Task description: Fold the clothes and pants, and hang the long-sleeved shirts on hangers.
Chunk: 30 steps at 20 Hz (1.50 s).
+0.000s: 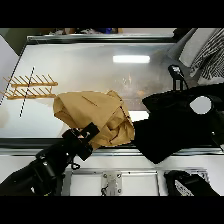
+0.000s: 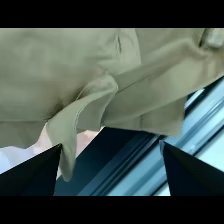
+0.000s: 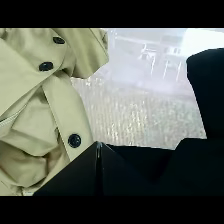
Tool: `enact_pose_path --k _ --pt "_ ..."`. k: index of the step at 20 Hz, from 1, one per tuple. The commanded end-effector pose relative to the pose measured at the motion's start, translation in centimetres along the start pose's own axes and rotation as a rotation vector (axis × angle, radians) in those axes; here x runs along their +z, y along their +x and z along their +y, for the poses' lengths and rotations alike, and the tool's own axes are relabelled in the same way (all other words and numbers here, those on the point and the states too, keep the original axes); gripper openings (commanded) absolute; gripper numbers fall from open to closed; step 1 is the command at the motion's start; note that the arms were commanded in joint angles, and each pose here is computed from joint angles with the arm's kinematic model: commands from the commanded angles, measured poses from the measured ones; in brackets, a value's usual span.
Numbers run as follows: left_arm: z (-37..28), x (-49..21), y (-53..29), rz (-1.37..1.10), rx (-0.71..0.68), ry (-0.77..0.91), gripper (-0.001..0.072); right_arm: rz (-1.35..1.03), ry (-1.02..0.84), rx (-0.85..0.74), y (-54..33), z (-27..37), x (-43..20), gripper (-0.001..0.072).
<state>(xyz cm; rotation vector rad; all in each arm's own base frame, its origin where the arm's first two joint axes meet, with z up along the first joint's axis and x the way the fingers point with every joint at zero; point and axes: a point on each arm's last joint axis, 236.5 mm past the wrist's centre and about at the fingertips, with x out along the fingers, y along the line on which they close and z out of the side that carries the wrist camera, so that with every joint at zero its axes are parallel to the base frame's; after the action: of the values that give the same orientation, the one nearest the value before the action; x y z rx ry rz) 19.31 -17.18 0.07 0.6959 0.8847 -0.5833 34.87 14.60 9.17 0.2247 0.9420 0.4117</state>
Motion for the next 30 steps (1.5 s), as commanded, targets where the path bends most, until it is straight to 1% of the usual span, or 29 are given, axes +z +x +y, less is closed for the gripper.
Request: enact_pose_path --k 1,3,8,9,10,11,12,14,16,19,20,21,22,23,24,26,27,29,30 --pt "0.9 -0.7 2.1 0.049 0.129 0.038 0.0663 0.019 0.011 0.013 0.0 0.5 -0.5 0.0018" --pt "1.3 0.2 3.8 0.064 0.131 0.009 0.0662 0.039 0.010 0.015 0.0 0.6 -1.0 0.0018" --pt "5.3 1.6 7.3 0.141 0.188 -0.161 0.0661 0.091 0.001 0.018 -0.1 0.8 -2.3 0.0018" --pt "6.2 1.7 7.7 0.165 0.197 -0.198 0.0583 0.100 -0.001 0.021 -0.2 0.9 -2.5 0.0018" --pt "6.7 1.6 8.0 0.191 0.194 -0.245 0.0323 0.115 -0.009 0.020 -0.2 1.0 -2.9 0.0017" --pt "7.0 1.7 8.2 0.204 0.182 -0.291 0.0113 0.138 -0.022 0.018 -0.2 1.1 -3.4 0.0017" --pt "7.3 2.2 8.2 0.201 0.169 -0.326 0.0016 0.168 -0.033 0.004 -0.1 1.3 -4.3 0.0017" --pt "7.9 3.7 7.4 0.168 0.144 -0.366 0.0014 0.237 0.000 -0.067 0.2 1.3 -6.5 0.0017" --pt "8.8 5.3 6.0 0.113 0.132 -0.418 0.0014 0.311 0.079 -0.139 0.6 2.0 -9.4 0.0017" --pt "11.0 6.2 3.8 0.044 0.153 -0.476 0.0014 0.401 0.165 -0.164 1.5 3.2 -13.7 0.0032" --pt "11.4 6.3 3.2 0.029 0.153 -0.496 0.0014 0.430 0.199 -0.171 1.8 3.1 -15.1 0.0110" --pt "11.3 6.3 2.8 0.017 0.133 -0.531 0.0014 0.451 0.249 -0.175 2.1 2.9 -16.4 0.0459" --pt "11.1 6.4 2.4 0.008 0.109 -0.554 0.0015 0.451 0.322 -0.185 2.7 2.6 -17.4 0.0685" --pt "10.9 6.5 2.3 0.001 0.087 -0.567 0.0015 0.447 0.407 -0.169 3.4 2.9 -18.2 0.0648" --pt "10.7 6.6 2.3 -0.001 0.070 -0.575 0.0014 0.435 0.461 -0.131 4.2 3.6 -18.6 0.0564" --pt "10.3 6.7 2.3 0.002 0.056 -0.575 0.0015 0.390 0.551 -0.041 5.9 5.6 -19.0 0.0424" --pt "10.3 6.7 2.3 0.001 0.056 -0.575 0.0014 0.369 0.579 -0.021 6.6 6.0 -19.2 0.0365" --pt "10.4 6.7 2.3 0.000 0.058 -0.574 0.0015 0.351 0.661 -0.030 7.9 6.3 -20.3 0.0368" --pt "10.4 6.7 2.3 0.001 0.057 -0.575 0.0014 0.350 0.672 -0.034 8.4 6.4 -20.8 0.0367"
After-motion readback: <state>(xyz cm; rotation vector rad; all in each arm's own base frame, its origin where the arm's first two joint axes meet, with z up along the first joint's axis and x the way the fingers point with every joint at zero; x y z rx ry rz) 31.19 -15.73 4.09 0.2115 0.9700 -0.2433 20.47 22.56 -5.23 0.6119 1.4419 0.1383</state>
